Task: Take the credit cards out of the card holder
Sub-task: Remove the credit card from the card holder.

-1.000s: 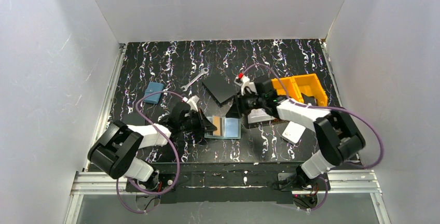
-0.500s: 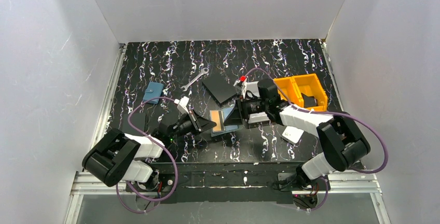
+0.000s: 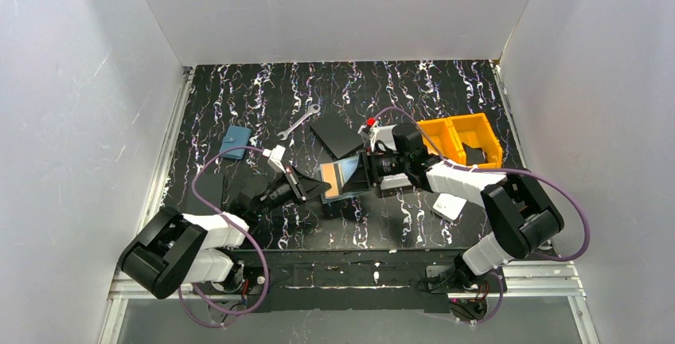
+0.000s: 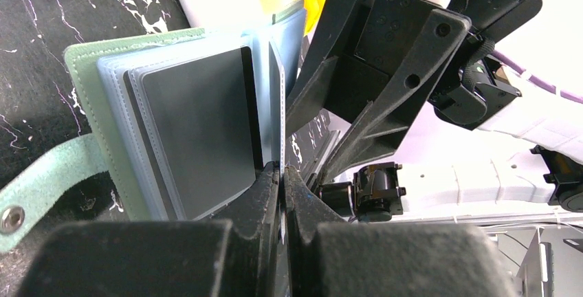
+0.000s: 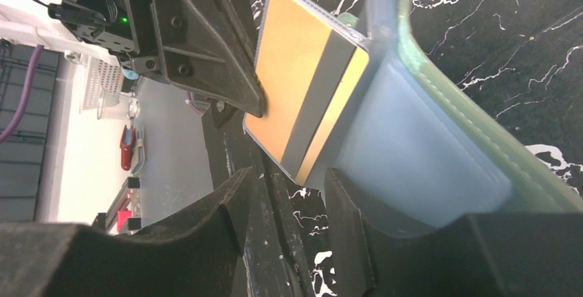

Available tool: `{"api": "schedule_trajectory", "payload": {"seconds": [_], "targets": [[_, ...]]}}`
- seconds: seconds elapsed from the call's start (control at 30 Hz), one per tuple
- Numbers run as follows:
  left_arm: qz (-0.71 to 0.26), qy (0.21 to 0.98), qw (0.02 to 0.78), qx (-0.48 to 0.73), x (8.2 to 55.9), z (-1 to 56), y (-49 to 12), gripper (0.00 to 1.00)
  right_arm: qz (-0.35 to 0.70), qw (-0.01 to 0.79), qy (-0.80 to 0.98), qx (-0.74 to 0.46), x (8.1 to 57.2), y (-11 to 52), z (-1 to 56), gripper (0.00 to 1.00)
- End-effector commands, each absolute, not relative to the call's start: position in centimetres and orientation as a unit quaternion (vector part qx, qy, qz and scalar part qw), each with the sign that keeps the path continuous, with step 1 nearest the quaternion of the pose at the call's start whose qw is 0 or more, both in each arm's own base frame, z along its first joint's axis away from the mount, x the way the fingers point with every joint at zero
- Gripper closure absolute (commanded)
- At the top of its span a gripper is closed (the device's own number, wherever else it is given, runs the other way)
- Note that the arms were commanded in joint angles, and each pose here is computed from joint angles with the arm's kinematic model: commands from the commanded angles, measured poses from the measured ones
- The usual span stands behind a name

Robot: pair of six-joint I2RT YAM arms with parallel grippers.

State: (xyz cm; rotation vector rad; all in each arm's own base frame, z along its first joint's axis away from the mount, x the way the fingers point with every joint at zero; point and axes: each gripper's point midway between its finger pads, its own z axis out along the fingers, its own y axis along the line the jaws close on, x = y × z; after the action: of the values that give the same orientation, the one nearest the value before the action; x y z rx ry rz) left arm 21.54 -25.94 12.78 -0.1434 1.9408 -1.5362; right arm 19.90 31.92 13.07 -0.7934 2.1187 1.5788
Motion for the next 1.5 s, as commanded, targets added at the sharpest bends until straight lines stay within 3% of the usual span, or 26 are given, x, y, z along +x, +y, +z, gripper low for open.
{"api": "schedule_trajectory", "payload": {"seconds": [0.0, 0.5, 0.63, 0.8, 0.93, 1.03, 1.13, 1.47], "targets": [[-0.622, 0.695, 0.361, -0.023, 21.2, 16.7, -26.1, 1.0, 0.571, 0.213, 0.748, -0.263, 21.7, 32.1, 14.9, 0.47], [-0.661, 0.665, 0.347, 0.013, 20.4, 19.4, -27.2, 1.0, 0.642, 0.177, 0.706, -0.241, 21.2, 33.0, 19.4, 0.53], [-0.667, 0.662, 0.343, 0.014, 20.4, 19.5, -27.3, 1.0, 0.648, 0.17, 0.704, -0.236, 21.2, 33.2, 19.7, 0.6], [-0.662, 0.672, 0.333, 0.008, 20.5, 18.5, -27.4, 1.0, 0.658, 0.158, 0.7, -0.227, 21.3, 33.4, 20.2, 0.78], [-0.65, 0.686, 0.327, -0.003, 20.6, 17.2, -27.3, 1.0, 0.66, 0.155, 0.699, -0.227, 21.4, 33.5, 20.2, 0.86], [-0.632, 0.705, 0.322, -0.01, 20.8, 16.0, -27.1, 1.0, 0.659, 0.155, 0.7, -0.226, 21.4, 33.4, 20.2, 0.86], [-0.608, 0.727, 0.32, -0.015, 21.0, 15.0, -26.9, 1.0, 0.654, 0.157, 0.706, -0.224, 21.5, 33.4, 19.8, 0.78], [-0.569, 0.756, 0.325, -0.01, 21.2, 14.8, -26.9, 1.0, 0.646, 0.155, 0.713, -0.224, 21.8, 33.5, 19.1, 0.74]]}}
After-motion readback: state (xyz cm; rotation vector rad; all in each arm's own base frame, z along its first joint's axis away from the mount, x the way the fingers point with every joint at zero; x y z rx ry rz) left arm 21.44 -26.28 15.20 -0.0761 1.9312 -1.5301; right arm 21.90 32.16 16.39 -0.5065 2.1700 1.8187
